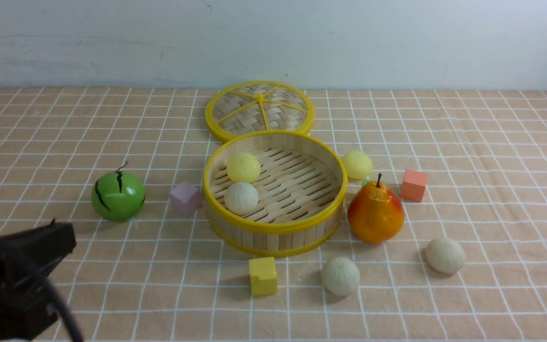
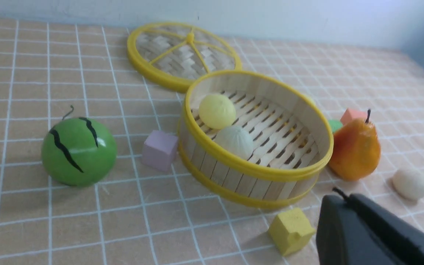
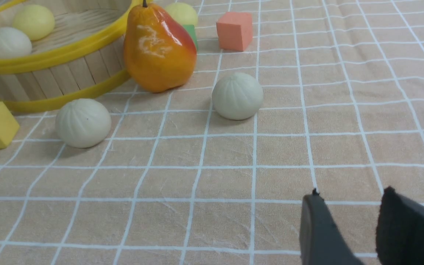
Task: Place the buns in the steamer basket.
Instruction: Use the right arm to grab a steamed stuffed bun
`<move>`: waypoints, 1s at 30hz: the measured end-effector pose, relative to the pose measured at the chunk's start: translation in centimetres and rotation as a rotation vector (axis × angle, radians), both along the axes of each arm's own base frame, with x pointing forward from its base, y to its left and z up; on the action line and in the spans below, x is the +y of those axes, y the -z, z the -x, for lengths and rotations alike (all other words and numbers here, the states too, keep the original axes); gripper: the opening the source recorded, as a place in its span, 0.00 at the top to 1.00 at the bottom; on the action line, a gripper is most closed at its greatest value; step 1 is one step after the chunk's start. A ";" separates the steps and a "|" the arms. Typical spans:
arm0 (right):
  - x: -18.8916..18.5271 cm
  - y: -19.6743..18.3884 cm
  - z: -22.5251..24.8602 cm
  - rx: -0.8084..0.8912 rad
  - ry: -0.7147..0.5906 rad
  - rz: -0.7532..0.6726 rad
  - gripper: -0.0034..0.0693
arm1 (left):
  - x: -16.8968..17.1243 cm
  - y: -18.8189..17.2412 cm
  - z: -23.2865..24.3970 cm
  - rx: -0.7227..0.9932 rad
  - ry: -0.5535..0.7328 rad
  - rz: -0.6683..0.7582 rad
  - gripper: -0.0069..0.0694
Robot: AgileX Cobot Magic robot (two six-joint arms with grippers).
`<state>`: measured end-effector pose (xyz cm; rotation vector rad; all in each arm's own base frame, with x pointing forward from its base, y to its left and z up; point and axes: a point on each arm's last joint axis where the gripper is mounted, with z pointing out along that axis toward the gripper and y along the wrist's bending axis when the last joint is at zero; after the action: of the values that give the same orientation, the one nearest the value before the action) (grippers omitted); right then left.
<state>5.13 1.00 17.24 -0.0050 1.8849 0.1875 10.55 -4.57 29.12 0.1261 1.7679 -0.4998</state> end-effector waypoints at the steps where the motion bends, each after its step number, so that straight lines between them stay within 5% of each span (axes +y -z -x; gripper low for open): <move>1: 0.0 0.0 0.0 0.000 0.000 0.000 0.62 | 0.4 0.6 0.8 -0.039 -0.008 0.027 0.93; 10: 0.0 0.0 0.0 0.000 0.000 0.000 0.62 | 2.1 4.1 4.4 -0.233 -0.031 0.122 0.93; 16: 0.0 0.0 0.0 0.000 0.000 0.000 0.62 | 2.1 9.0 4.5 -0.128 -0.028 0.078 0.93; 30: 0.0 -0.1 0.0 -0.008 0.002 -0.005 0.62 | 1.8 11.3 5.0 0.078 0.015 0.000 0.93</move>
<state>5.16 0.99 17.32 -0.0008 1.8760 0.1904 5.58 -2.74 17.86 0.1221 1.8441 -0.5215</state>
